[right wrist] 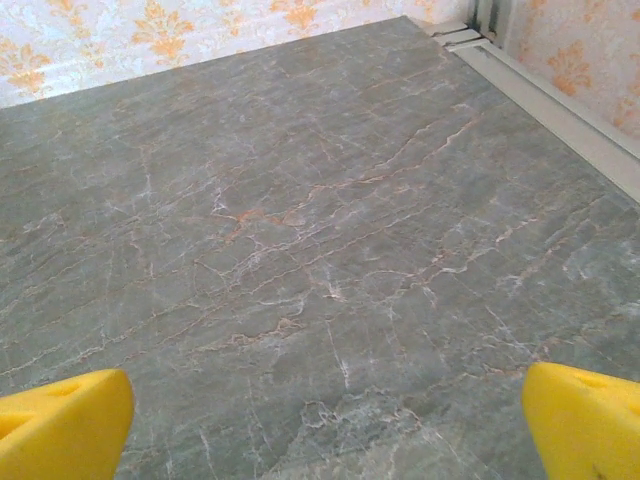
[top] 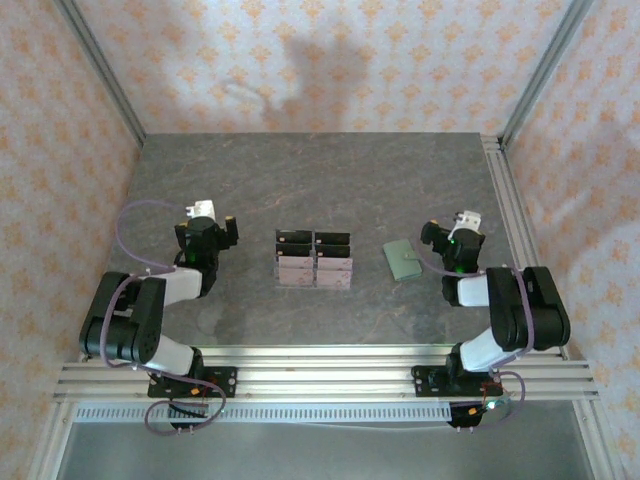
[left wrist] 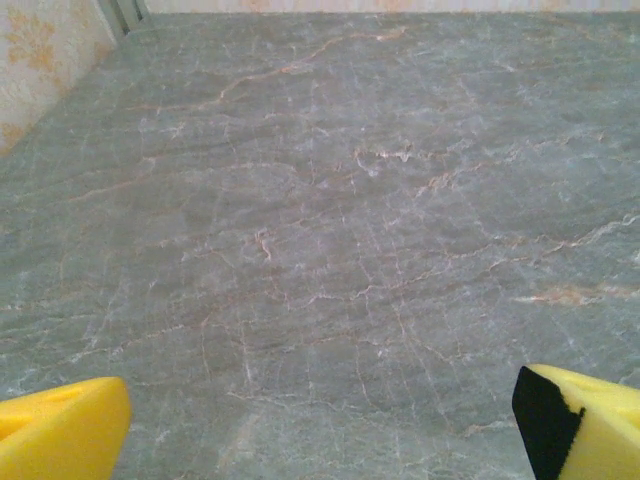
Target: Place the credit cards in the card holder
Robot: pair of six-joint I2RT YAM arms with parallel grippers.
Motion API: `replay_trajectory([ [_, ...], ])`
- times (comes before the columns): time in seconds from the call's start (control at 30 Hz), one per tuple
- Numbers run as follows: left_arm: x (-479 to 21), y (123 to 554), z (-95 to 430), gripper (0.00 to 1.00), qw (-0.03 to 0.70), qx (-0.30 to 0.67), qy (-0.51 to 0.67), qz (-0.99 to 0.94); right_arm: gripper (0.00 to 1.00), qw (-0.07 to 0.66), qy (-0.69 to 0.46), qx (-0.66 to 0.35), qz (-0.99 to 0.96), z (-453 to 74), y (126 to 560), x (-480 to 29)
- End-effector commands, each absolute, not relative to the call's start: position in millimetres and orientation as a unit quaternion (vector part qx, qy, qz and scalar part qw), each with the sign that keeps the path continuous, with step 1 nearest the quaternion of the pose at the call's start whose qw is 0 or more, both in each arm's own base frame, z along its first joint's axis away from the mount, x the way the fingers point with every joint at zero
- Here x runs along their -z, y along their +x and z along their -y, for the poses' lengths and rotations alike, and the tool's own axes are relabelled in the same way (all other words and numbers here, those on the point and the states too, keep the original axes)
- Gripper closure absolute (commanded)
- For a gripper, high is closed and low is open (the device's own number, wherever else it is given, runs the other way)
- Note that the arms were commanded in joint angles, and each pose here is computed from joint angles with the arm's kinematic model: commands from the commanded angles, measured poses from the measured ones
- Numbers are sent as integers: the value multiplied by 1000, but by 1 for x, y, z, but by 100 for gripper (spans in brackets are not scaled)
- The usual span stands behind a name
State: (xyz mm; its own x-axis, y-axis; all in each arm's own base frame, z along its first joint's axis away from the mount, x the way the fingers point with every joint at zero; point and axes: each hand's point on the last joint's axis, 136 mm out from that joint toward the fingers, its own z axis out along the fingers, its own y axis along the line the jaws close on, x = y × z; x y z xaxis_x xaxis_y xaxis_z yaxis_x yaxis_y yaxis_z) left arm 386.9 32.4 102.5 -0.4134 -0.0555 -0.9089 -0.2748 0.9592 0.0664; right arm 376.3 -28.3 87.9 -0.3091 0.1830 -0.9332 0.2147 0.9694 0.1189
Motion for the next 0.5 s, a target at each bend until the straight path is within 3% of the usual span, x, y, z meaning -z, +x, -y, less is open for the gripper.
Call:
replay_trajectory([
  [0.0, -125, 386, -38, 0, 535, -114, -101, -831, 1, 614, 147, 19, -775, 37, 375, -119],
  [0.2, -148, 374, -42, 0, 535, -117, -115, -829, 1, 593, 183, 28, -783, 46, 370, -145],
  [0.47, -187, 364, -35, 0, 531, -63, -164, -829, 1, 546, 301, -83, -777, 37, 360, -199],
])
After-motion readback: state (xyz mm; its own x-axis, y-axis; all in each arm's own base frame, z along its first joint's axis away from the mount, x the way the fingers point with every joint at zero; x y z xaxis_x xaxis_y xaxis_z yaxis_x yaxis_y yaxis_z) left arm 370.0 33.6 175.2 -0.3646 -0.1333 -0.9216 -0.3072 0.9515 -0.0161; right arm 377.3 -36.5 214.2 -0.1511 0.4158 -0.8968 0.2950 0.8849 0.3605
